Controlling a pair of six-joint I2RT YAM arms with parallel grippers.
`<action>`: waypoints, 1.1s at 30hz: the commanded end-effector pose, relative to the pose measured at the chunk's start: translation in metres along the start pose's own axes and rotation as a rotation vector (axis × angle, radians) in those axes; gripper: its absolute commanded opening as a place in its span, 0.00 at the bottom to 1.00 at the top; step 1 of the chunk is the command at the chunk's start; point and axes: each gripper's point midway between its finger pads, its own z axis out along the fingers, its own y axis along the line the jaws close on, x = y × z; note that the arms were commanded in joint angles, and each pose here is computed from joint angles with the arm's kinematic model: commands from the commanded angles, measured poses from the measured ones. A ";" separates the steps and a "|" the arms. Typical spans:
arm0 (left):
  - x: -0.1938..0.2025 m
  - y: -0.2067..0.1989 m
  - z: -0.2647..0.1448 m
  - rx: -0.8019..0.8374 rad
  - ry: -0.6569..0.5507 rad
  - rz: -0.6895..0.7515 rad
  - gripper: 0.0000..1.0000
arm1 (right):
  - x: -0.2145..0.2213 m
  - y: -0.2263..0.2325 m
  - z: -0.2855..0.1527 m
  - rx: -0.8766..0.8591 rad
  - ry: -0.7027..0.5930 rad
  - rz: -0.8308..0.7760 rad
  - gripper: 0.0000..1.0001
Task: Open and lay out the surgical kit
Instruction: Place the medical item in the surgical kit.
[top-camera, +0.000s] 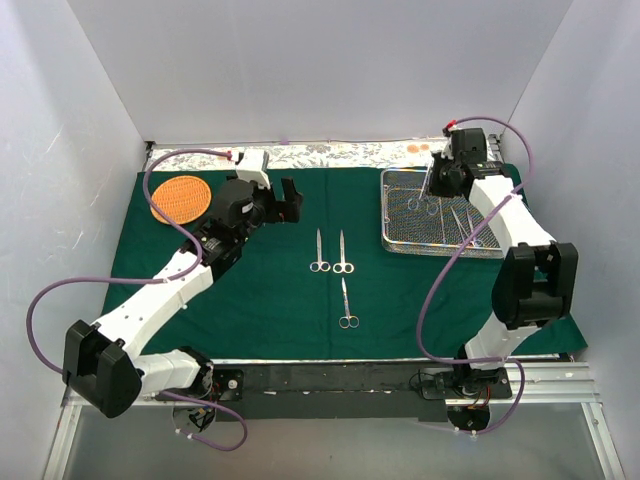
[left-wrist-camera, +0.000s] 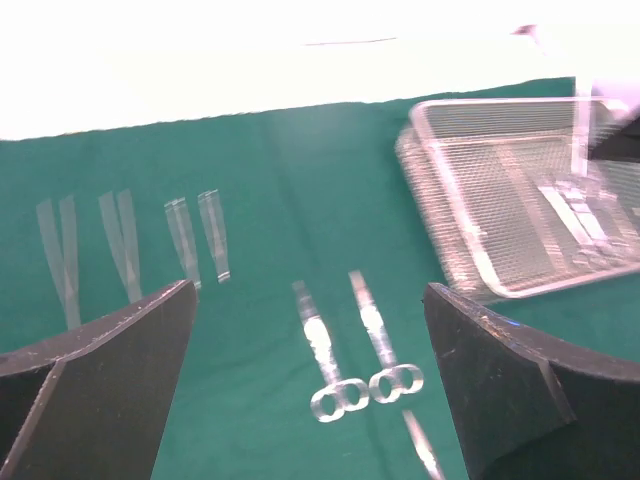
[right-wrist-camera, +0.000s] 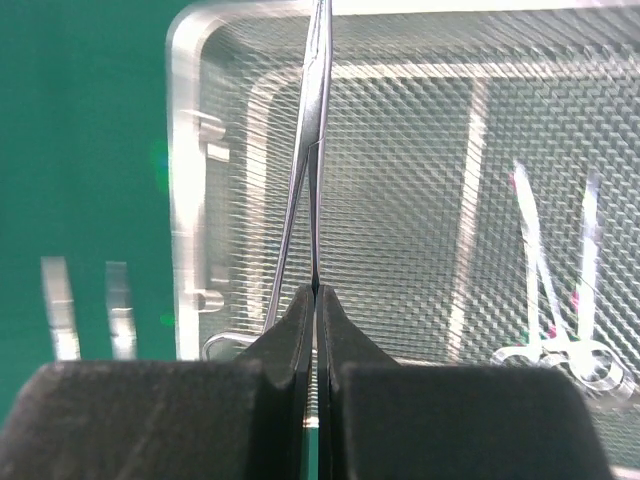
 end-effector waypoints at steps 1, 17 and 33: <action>-0.021 -0.040 0.000 0.181 -0.009 -0.029 0.98 | -0.033 0.059 -0.033 -0.232 -0.146 0.001 0.01; 0.006 -0.117 0.015 0.527 0.162 -0.213 0.90 | 0.006 0.191 -0.075 -0.641 -0.183 -0.019 0.01; 0.046 -0.121 0.035 0.453 0.280 -0.264 0.20 | 0.029 0.222 -0.084 -0.673 -0.162 -0.058 0.01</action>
